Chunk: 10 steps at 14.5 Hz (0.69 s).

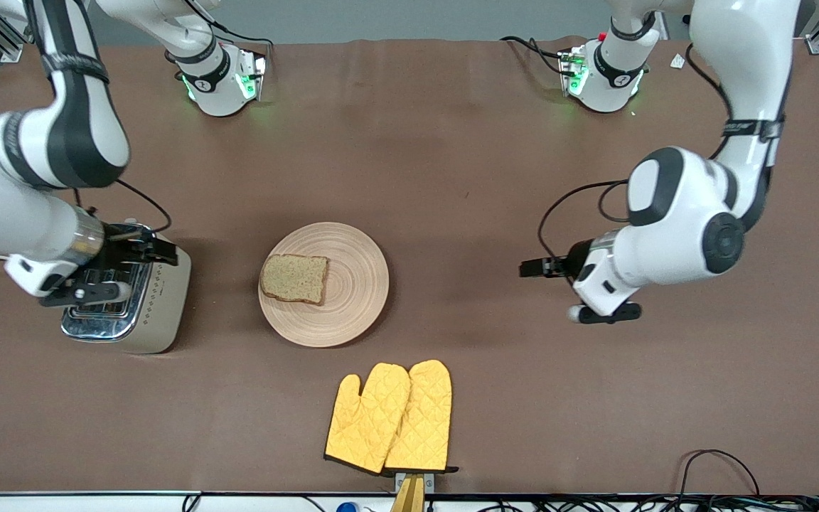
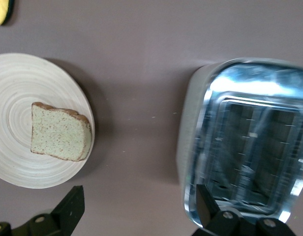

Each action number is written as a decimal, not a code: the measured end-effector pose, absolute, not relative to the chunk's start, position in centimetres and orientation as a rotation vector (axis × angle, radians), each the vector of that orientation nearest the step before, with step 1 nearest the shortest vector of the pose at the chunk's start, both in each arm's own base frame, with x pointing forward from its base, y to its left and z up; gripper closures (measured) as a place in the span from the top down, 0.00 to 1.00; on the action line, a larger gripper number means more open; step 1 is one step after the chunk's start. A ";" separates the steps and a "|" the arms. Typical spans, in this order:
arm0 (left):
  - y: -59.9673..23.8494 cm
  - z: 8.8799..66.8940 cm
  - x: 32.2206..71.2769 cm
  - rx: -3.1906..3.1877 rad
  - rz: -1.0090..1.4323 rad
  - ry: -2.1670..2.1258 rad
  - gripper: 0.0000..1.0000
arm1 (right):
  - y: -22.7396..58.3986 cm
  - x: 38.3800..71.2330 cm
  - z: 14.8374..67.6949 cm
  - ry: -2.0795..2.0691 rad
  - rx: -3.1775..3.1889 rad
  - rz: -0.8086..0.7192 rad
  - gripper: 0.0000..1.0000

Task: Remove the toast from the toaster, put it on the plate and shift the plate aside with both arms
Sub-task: 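Withdraw the right gripper while the left gripper reaches the plate rim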

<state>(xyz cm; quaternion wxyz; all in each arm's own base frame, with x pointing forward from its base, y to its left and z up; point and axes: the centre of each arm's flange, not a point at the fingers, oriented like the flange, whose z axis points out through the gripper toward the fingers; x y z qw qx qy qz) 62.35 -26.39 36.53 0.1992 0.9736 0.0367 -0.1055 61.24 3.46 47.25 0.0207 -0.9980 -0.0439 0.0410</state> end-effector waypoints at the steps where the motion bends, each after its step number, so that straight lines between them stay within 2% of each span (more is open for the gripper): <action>1: -28.4 35.2 62.2 2.702 -0.281 0.084 1.00 | 2.7 61.1 49.0 -0.123 -3.102 0.092 1.00; 5: -35.3 29.3 61.3 2.609 -0.231 0.025 1.00 | -0.8 59.6 54.9 -0.104 -3.143 -0.033 1.00; 10: -41.0 24.4 61.1 2.436 -0.160 -0.016 1.00 | -4.1 57.8 60.3 -0.059 -3.155 -0.020 1.00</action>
